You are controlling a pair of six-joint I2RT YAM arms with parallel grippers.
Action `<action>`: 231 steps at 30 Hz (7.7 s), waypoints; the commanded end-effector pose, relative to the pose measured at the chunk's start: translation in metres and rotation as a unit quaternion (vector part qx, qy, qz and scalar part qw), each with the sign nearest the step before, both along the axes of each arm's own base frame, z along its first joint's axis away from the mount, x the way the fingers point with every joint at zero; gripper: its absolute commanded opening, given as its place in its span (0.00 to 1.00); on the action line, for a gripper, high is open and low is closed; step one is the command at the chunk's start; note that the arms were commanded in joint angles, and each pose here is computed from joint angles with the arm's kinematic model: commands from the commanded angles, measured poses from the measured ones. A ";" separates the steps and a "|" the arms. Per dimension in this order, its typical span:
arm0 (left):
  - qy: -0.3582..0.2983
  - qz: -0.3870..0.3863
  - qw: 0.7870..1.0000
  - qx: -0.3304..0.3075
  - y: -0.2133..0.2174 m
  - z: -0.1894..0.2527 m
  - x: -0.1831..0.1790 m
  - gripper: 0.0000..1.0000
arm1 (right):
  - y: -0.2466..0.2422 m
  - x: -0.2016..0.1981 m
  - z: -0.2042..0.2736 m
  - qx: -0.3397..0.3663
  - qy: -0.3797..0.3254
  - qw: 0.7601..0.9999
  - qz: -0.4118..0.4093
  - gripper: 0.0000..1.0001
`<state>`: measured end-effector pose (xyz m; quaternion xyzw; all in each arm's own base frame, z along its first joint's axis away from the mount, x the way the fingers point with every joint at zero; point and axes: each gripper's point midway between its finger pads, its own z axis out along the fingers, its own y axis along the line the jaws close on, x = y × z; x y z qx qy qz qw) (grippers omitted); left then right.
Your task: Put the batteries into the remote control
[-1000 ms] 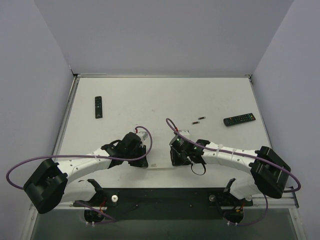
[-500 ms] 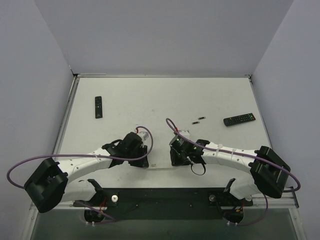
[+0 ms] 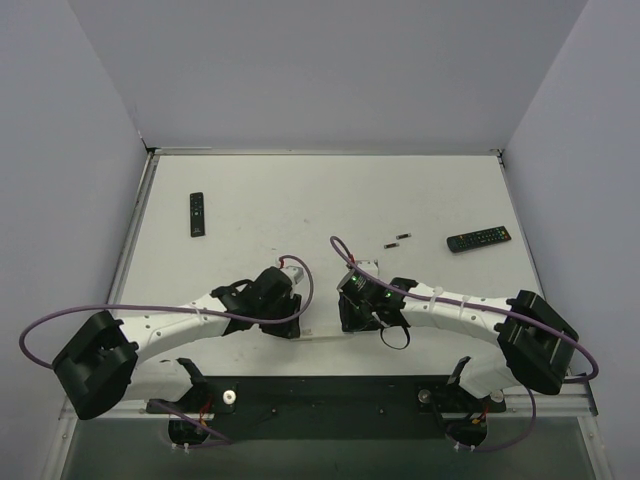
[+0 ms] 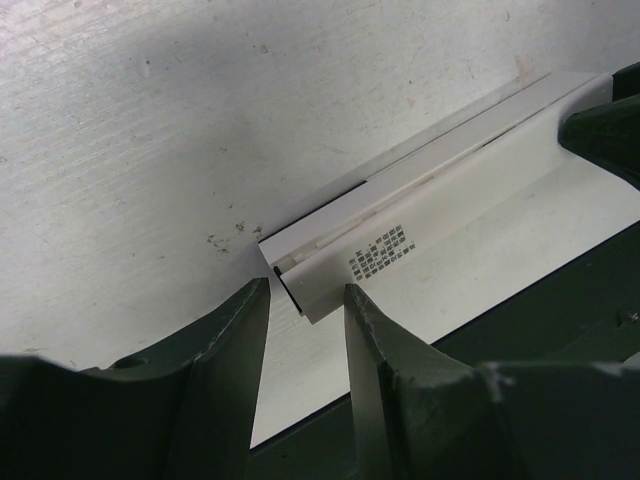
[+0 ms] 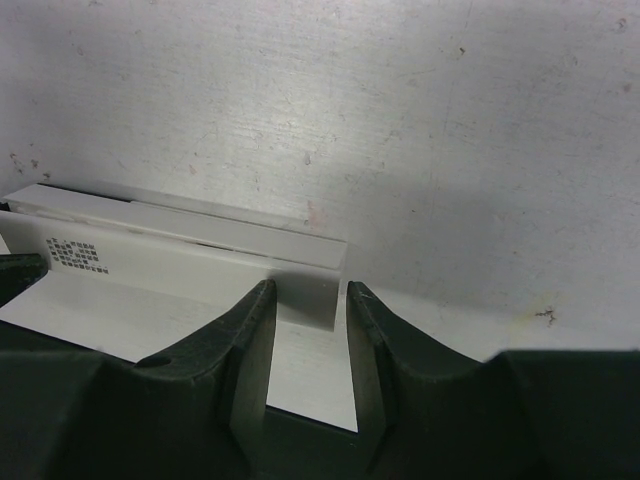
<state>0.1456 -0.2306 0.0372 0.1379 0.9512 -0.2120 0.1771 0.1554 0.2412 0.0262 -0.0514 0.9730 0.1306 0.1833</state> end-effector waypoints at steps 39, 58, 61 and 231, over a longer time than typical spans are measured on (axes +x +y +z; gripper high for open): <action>0.001 0.003 1.000 -0.003 -0.009 -0.001 0.004 0.30 | 0.017 -0.009 0.012 -0.006 0.027 0.999 0.043 0.22; -0.009 0.012 1.000 -0.007 -0.008 0.005 0.008 0.29 | -0.002 -0.012 0.019 -0.005 0.004 0.999 0.033 0.25; -0.008 0.012 1.000 -0.005 -0.007 0.004 0.008 0.30 | -0.006 -0.016 0.010 -0.016 0.015 0.999 0.030 0.25; -0.466 0.338 0.817 -0.038 0.199 0.224 0.063 0.97 | -0.165 0.073 0.016 -0.138 0.031 0.978 -0.151 0.09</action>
